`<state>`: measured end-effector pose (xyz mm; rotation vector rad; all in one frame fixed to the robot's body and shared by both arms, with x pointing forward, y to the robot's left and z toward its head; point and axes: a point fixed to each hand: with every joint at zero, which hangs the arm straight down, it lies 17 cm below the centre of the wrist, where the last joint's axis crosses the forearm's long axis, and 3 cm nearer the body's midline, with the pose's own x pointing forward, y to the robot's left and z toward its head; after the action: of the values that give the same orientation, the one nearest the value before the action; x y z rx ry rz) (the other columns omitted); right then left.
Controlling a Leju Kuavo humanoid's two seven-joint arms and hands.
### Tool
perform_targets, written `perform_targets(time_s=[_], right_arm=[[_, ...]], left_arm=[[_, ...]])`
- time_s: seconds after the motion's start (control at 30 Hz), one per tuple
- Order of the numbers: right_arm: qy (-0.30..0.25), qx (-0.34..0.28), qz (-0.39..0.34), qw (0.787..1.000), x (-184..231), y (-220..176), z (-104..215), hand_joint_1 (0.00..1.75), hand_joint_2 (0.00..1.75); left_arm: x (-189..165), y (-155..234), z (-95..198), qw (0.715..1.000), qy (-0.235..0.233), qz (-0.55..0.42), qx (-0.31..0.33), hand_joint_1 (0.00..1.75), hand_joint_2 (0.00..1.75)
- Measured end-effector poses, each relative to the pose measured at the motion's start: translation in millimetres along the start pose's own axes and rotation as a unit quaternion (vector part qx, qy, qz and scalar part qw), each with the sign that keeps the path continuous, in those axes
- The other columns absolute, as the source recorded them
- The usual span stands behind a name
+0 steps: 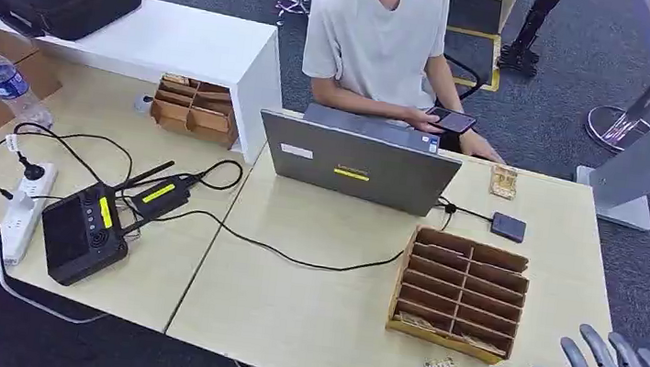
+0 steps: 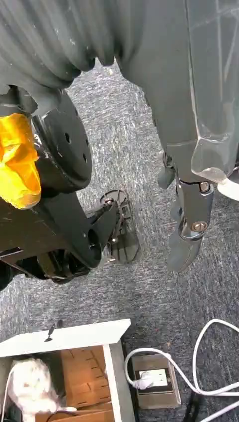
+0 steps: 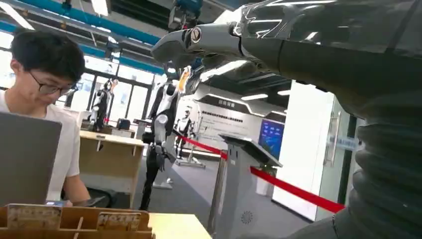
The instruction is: Pass the card to the sensor for recognition and then transmit it.
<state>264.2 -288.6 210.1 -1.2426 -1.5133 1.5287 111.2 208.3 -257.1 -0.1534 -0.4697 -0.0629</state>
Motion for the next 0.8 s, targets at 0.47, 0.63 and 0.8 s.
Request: perform_targets(time_s=[0.47,0.63,0.8], right_arm=[[-0.034,0.101,-0.084,0.991,45.2,88.8,-12.6,0.0,1.75],[-0.041,0.12,-0.098,0.987,58.7,112.0,-17.9,0.0,1.75],[-0.043,0.128,-0.103,0.986,65.1,121.4,-19.5,0.0,1.75]], left_arm=[[0.6,-5.6,0.1,1.0,0.0,-0.005,-0.009,0.0,1.75],[0.4,-6.1,0.1,1.0,0.0,-0.007,-0.01,0.0,1.75],[0.5,-6.1,0.1,1.0,0.0,-0.007,-0.01,0.0,1.75]])
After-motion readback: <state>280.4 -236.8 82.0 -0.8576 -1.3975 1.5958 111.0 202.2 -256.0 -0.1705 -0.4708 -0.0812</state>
